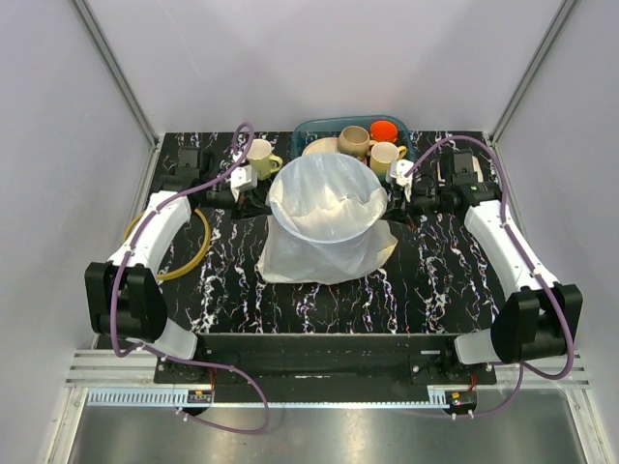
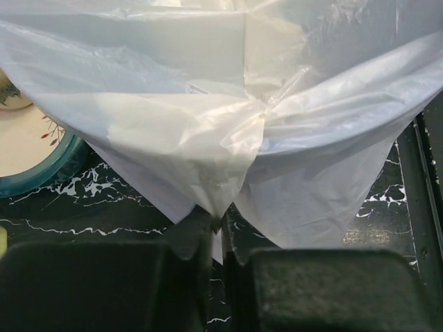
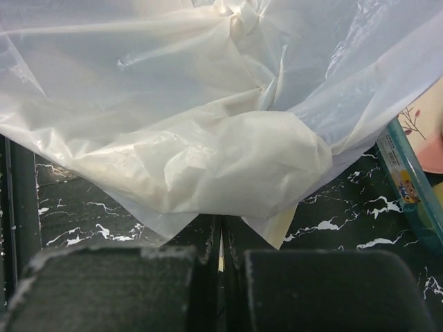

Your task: Put the trash bags into the trash bin

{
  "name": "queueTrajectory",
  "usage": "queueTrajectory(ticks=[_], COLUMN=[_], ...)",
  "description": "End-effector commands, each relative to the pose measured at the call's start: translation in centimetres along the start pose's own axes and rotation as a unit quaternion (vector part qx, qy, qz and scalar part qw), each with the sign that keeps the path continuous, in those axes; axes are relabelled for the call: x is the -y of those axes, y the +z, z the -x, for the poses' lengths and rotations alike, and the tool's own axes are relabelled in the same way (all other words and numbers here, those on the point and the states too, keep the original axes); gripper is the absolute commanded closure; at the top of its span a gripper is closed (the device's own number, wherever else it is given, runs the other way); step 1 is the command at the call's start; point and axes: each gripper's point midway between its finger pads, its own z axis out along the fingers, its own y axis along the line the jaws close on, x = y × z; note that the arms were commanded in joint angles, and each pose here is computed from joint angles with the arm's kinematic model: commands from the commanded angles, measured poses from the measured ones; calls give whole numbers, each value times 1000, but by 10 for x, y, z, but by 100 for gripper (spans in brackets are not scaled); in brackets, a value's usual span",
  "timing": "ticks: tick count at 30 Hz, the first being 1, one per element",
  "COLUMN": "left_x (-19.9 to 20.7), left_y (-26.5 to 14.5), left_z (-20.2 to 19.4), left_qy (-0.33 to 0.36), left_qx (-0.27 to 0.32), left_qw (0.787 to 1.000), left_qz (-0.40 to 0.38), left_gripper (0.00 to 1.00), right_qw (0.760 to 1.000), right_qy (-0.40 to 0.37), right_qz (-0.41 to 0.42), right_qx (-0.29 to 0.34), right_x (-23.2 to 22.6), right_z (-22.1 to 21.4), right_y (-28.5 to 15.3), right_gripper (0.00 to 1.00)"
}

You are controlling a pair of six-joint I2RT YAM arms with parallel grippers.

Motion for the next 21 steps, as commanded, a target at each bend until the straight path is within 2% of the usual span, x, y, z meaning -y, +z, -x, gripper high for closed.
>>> queueTrajectory(ticks=[1, 3, 12, 21], left_x=[7, 8, 12, 15], left_y=[2, 1, 4, 6], left_z=[-6, -18, -61, -81], left_qy=[52, 59, 40, 28], left_qx=[3, -16, -61, -77], left_qw=[998, 998, 997, 996], left_qz=[-17, -14, -17, -19], left_gripper=[94, 100, 100, 100], right_qw=[1000, 1000, 1000, 999], right_qy=[-7, -6, 15, 27], right_qz=[10, 10, 13, 10], right_qx=[10, 7, -14, -16], right_x=[-4, -6, -15, -17], right_z=[-4, -9, -52, -77], right_y=[6, 7, 23, 34], right_gripper=[100, 100, 100, 100])
